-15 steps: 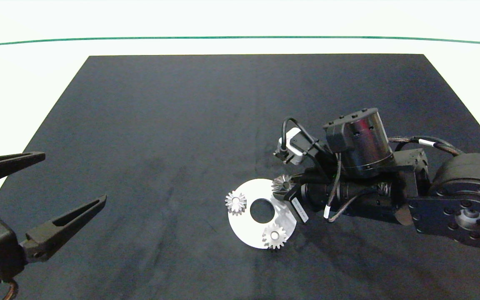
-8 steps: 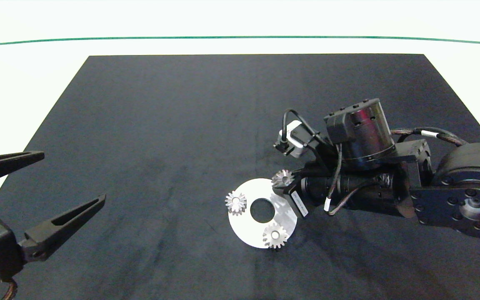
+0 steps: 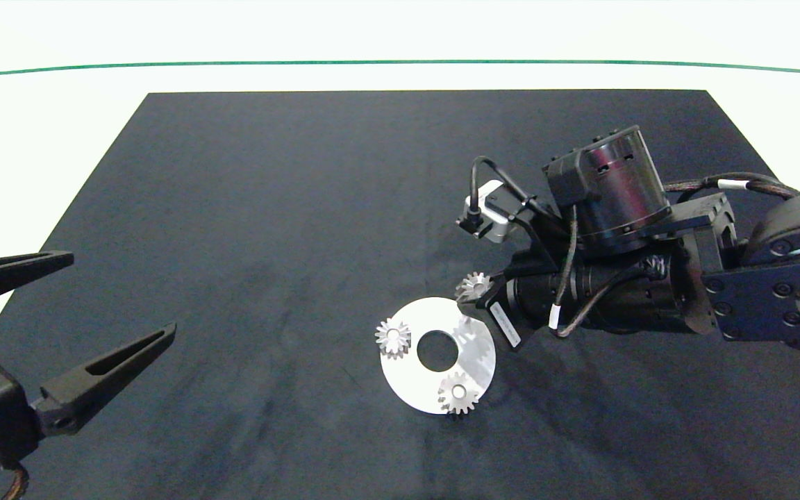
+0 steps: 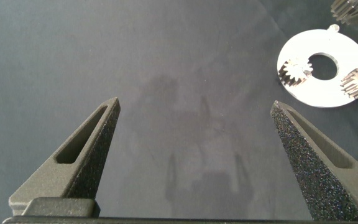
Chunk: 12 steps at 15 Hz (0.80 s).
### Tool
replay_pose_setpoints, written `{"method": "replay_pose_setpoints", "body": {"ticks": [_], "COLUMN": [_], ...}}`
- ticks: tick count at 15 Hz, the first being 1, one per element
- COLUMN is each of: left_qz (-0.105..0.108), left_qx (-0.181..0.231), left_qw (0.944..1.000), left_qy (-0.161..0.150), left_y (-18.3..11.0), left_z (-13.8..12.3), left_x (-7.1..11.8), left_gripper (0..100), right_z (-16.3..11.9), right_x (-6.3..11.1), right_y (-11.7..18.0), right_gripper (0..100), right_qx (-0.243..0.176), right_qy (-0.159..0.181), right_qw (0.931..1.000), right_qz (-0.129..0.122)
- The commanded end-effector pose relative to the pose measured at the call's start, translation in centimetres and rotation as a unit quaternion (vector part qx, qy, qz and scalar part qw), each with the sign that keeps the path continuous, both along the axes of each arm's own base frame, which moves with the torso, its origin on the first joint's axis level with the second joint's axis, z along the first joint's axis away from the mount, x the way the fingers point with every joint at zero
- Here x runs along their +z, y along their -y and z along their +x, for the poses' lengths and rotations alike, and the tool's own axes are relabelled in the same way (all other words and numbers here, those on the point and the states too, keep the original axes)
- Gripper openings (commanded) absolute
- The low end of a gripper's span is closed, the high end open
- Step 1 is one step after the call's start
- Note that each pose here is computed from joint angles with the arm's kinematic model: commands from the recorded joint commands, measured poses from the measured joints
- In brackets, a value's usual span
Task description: Install three planetary gears onto the carrier pins
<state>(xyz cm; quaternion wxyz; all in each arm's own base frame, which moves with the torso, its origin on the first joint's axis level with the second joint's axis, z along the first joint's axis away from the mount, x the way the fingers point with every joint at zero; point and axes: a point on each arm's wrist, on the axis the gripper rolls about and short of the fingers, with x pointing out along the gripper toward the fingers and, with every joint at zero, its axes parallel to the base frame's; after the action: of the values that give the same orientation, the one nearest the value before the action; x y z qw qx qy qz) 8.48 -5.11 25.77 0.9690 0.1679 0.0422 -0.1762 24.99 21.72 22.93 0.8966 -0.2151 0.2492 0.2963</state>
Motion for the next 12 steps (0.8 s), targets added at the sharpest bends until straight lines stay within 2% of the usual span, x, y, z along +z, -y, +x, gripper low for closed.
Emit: {"method": "replay_pose_setpoints", "body": {"ticks": [1,6,9,12], "left_qz": [0.0,-0.001,-0.002,-0.002], "left_qx": [0.001,0.001,0.001,0.0], "left_qw": [1.0,1.0,1.0,1.0], "left_qy": [0.001,0.003,0.004,0.004], "left_y": [0.0,0.0,0.0,0.0], "left_z": [0.0,0.0,-0.1,-0.1], "left_x": [0.0,0.1,0.2,0.2], "left_gripper": [100,100,100,100], "right_z": [0.1,0.4,0.5,0.8], "right_x": [-0.4,-0.8,0.7,0.6], "right_y": [0.0,-0.3,-0.4,-0.6], "right_gripper": [0,0,0,0], "right_qx": [0.0,-0.002,-0.001,-0.011], "right_qy": [-0.008,-0.022,-0.028,-0.022], "right_qw": [0.9999,0.9995,0.9991,0.9988], "right_qz": [-0.009,-0.024,-0.031,-0.042]}}
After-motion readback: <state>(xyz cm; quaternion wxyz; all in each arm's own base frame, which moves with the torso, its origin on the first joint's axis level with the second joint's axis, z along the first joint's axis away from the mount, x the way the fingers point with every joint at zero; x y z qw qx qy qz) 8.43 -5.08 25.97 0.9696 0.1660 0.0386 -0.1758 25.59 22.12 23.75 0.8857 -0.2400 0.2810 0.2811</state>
